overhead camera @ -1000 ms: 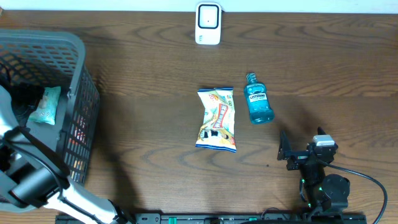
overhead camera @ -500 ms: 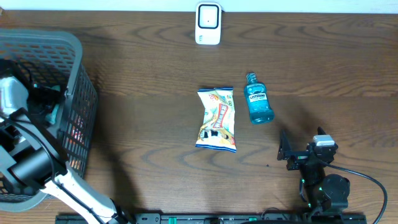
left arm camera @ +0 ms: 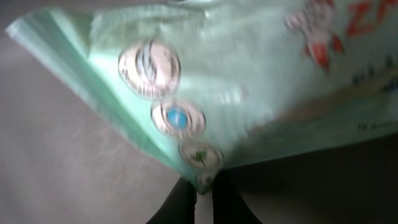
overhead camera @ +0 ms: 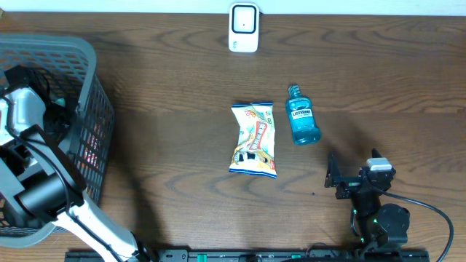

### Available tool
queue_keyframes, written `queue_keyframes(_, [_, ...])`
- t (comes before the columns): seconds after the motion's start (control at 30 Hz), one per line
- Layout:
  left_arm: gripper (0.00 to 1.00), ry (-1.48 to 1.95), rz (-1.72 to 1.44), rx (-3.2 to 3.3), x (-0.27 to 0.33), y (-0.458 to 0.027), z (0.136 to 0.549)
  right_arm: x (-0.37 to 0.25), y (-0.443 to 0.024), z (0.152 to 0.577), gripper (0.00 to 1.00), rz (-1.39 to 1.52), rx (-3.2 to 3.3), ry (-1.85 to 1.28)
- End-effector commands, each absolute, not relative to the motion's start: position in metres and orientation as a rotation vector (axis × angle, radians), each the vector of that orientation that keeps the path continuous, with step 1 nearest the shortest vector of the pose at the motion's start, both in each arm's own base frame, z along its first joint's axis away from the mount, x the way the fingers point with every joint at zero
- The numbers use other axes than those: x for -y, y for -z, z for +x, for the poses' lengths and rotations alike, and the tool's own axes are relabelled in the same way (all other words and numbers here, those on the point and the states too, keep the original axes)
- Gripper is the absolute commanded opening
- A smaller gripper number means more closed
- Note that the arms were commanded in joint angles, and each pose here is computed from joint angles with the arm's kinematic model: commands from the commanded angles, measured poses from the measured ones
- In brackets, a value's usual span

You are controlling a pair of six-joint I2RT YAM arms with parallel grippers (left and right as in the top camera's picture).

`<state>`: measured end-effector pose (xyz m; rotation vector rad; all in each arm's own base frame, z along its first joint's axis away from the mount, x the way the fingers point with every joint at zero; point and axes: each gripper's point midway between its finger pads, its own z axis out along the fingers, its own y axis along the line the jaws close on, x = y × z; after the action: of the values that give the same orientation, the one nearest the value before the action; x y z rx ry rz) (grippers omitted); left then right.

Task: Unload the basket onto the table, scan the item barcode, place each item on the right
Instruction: 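Grasp and lift the green wet-wipes pack with the left gripper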

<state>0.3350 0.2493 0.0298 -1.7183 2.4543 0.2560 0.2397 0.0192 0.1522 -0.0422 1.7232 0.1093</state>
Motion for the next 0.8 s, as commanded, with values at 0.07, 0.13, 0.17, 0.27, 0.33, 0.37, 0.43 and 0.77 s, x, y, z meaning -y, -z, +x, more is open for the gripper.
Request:
queue_keyframes(0.07, [0.07, -0.272, -1.642, -2.306, -0.255, -0.102, 0.334, -0.021, -0.152, 0.239, 0.99, -0.059, -1.72, -0.104])
queue_keyframes(0.13, [0.07, -0.262, -1.609, -2.242, -0.255, -0.131, 0.334, -0.021, -0.152, 0.239, 0.99, -0.059, -1.72, -0.104])
queue_keyframes(0.17, [0.07, -0.257, -1.591, -2.208, -0.254, -0.146, 0.333, -0.021, -0.152, 0.239, 0.99, -0.059, -1.72, -0.104])
queue_keyframes(0.27, [0.07, -0.244, -1.547, -2.122, -0.253, -0.182, 0.33, -0.021, -0.152, 0.239, 0.99, -0.059, -1.72, -0.104])
queue_keyframes(0.33, [0.17, -0.24, -1.517, -2.08, -0.254, -0.197, 0.332, -0.021, -0.152, 0.239, 0.99, -0.059, -1.72, -0.104])
queue_keyframes(0.37, [0.52, -0.246, -1.477, -2.082, -0.256, -0.201, 0.335, -0.021, -0.152, 0.239, 0.99, -0.059, -1.72, -0.104])
queue_keyframes(0.43, [0.82, -0.28, -1.367, -2.131, -0.261, -0.202, 0.343, -0.021, -0.152, 0.239, 0.99, -0.059, -1.72, -0.104])
queue_keyframes(0.77, [0.93, -0.432, -0.856, -2.584, -0.273, -0.12, 0.363, -0.021, -0.152, 0.239, 0.99, -0.059, -1.72, -0.104])
